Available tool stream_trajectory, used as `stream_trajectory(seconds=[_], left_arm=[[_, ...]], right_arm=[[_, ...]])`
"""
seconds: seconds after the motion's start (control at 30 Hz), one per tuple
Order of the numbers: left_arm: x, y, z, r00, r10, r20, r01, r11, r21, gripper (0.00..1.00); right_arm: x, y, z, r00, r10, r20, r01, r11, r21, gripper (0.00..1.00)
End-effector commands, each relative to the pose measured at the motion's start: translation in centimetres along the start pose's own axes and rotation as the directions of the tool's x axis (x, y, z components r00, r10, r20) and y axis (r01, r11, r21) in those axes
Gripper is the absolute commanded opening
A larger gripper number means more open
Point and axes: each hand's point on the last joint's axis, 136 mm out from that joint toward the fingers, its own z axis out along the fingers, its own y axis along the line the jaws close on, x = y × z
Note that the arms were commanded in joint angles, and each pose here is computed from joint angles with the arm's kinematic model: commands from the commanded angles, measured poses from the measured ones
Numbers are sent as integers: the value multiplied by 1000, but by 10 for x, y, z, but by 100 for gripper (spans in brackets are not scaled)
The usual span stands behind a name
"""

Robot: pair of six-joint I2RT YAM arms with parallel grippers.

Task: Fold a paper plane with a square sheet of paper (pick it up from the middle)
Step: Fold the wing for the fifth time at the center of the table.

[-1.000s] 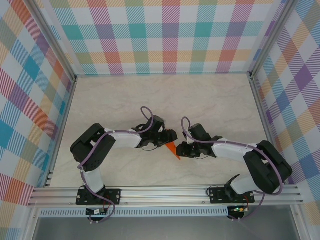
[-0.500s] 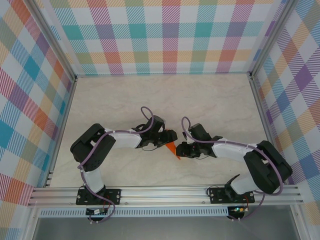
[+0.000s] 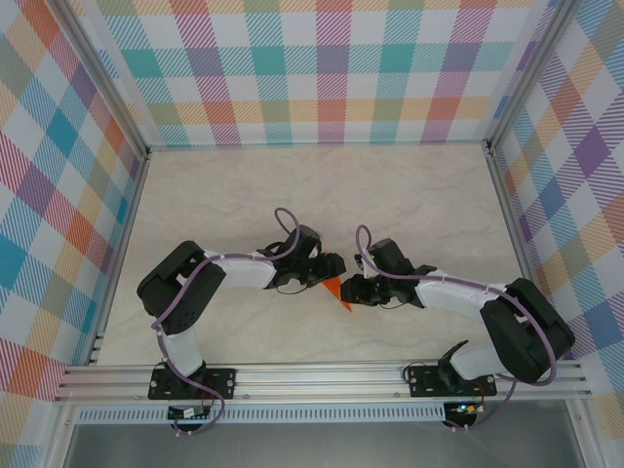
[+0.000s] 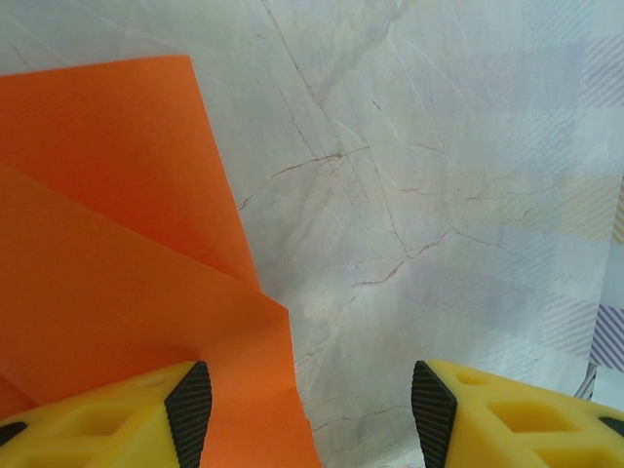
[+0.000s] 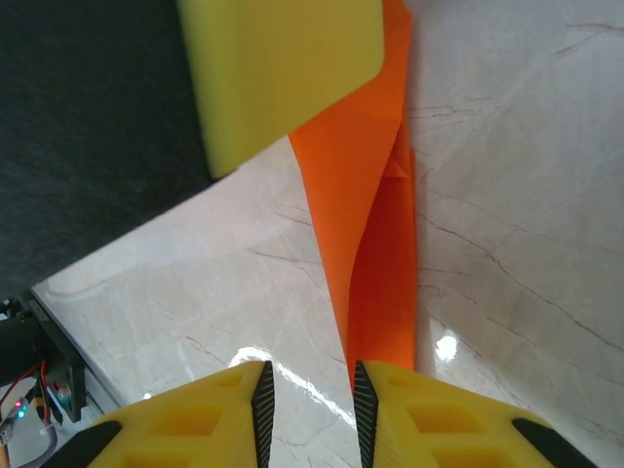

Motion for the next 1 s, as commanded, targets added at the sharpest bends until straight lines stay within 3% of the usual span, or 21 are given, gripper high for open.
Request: stream_trajectory(seconds=[0.0, 0.53, 0.97], left_arm=[[10, 23, 8, 1000, -16, -23, 14, 996, -83, 59], [9, 21, 9, 1000, -13, -29, 11, 997, -81, 59], [8, 21, 9, 1000, -13, -26, 11, 996, -87, 59]], right_arm=[[-8, 6, 1, 1000, -5, 9, 5, 1000, -20, 30], [-10, 2, 13, 1000, 7, -11, -7, 1000, -18, 25], [2, -22, 21, 997, 68, -37, -67, 997, 38, 8]])
